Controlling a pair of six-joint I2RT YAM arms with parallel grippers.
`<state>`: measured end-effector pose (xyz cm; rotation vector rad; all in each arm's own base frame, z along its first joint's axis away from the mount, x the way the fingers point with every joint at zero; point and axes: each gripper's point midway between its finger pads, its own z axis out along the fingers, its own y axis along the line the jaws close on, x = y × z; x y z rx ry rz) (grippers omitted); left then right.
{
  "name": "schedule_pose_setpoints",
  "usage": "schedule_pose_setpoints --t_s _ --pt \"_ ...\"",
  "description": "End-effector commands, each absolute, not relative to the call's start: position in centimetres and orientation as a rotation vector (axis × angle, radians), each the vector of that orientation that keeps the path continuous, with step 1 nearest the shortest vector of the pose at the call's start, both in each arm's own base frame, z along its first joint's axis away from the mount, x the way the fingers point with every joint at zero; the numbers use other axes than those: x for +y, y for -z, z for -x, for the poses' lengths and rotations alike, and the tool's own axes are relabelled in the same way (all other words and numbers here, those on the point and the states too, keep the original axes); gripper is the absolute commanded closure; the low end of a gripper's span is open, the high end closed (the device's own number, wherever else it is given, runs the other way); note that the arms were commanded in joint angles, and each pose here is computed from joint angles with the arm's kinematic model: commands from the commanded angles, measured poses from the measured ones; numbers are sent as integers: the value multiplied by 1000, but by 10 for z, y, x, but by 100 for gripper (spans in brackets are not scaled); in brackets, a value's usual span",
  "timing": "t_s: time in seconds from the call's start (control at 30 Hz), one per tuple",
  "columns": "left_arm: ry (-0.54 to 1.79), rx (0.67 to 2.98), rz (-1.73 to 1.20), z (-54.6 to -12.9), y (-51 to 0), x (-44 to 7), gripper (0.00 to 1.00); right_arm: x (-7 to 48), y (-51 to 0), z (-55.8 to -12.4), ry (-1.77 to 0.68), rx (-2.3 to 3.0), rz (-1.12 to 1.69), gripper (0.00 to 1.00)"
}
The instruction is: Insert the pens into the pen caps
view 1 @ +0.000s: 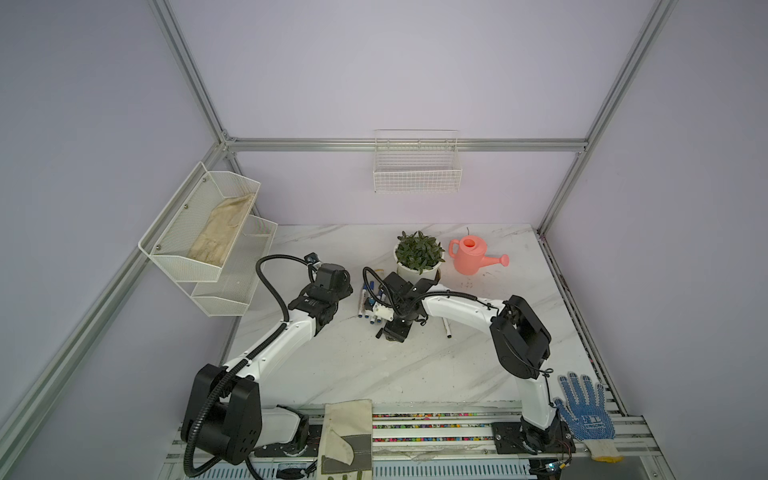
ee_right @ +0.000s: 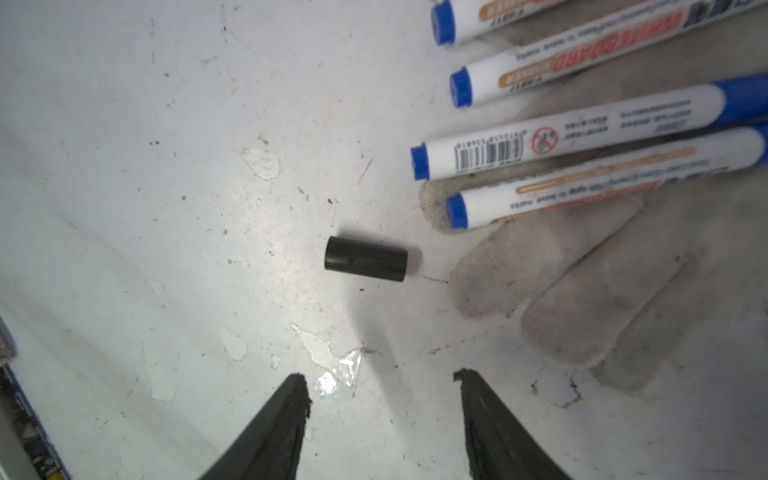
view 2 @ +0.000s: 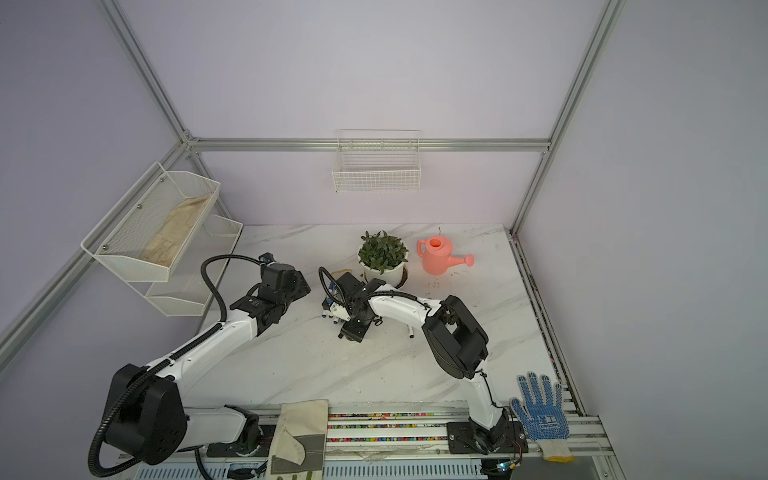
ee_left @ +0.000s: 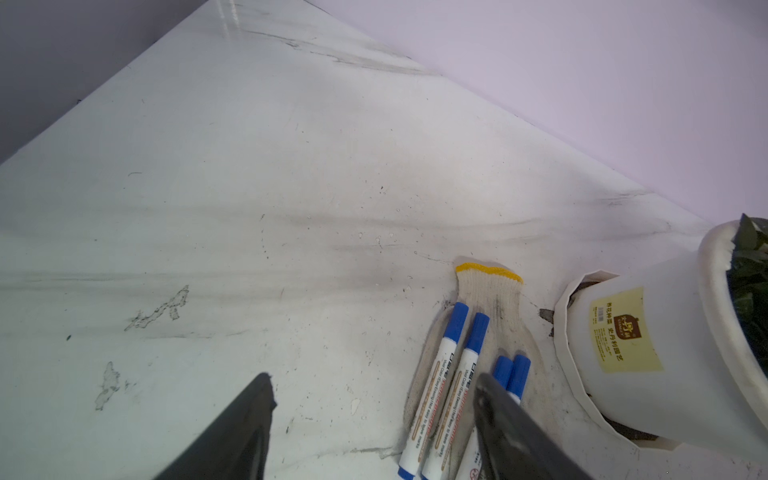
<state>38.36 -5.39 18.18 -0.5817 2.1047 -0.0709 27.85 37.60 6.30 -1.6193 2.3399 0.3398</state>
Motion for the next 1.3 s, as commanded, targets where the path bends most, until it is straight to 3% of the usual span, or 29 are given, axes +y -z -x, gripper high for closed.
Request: schedule_pose_setpoints --t_s 0.0,0.87,1.27 --pt "49 2075 625 -377 -187 -42 24 375 -61 -278 -300 2334 1659 38" --pt "22 2103 628 -368 -178 -32 19 414 -24 -277 -305 2381 1582 40" --pt "25 2097 631 -367 -178 -30 19 409 -26 -280 -237 2396 1528 63"
